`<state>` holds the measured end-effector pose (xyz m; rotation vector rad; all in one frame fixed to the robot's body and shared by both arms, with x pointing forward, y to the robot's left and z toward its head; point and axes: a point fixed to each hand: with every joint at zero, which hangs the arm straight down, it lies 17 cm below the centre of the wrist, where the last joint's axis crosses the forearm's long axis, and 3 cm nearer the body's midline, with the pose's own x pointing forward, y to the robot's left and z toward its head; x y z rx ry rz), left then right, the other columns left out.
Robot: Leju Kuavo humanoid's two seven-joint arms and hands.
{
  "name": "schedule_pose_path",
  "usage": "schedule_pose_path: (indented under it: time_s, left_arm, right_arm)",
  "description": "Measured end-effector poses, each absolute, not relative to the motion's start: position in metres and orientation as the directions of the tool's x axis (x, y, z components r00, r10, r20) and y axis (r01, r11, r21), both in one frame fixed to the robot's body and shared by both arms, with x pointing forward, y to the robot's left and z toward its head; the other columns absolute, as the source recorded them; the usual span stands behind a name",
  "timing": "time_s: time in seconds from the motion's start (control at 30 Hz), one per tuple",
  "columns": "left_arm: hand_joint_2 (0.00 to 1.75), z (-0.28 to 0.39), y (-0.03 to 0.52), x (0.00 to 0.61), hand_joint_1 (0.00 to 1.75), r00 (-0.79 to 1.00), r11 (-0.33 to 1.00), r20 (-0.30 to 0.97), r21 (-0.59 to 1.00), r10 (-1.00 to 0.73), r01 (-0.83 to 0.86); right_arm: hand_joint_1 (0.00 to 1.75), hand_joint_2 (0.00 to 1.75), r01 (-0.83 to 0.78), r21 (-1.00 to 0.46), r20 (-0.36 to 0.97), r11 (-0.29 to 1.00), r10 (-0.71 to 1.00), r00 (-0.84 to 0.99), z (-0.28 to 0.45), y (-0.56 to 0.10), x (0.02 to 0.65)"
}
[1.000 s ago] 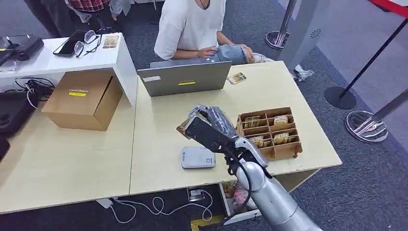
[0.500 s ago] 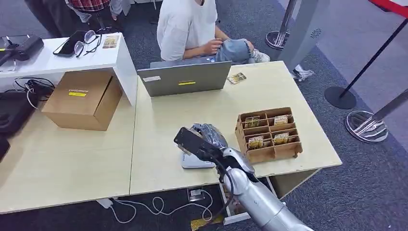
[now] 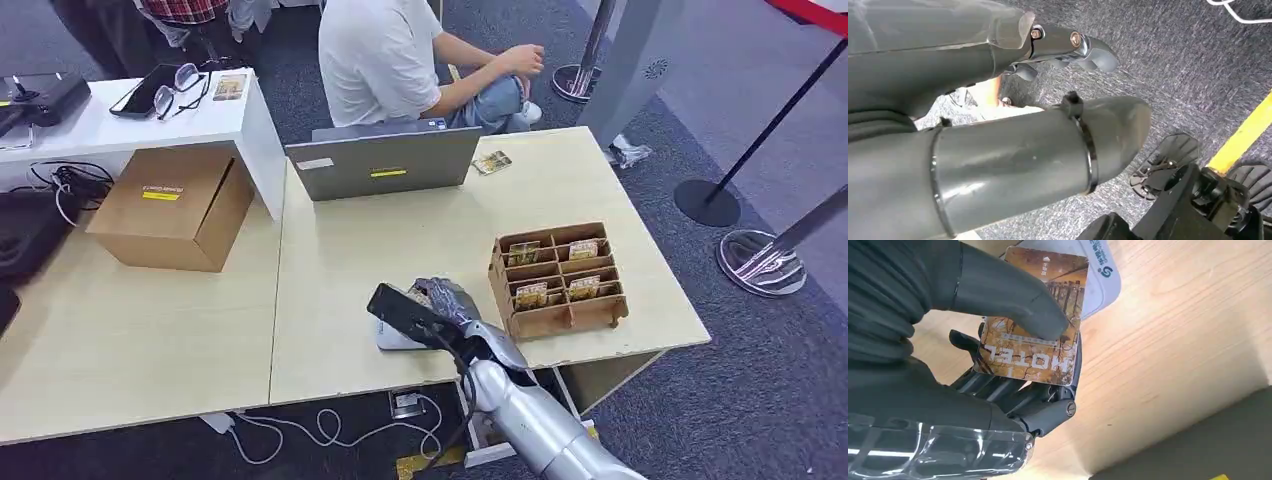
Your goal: Pass the card to the sensor for recognition and then transmit it.
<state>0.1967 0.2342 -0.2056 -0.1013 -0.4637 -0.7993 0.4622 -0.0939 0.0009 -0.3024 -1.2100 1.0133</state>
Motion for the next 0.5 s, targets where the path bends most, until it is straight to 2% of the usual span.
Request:
schedule_pose_path:
  time_s: [0.5]
  left_arm:
    - [0.0,-0.202,0.229,0.196,0.0,0.596,0.7,0.454,0.09,-0.662,0.709]
  right_arm:
    - [1.75,1.75,-0.488,-0.709,0.58,0.508,0.815,0.007,-0.012,-0.089,0.456]
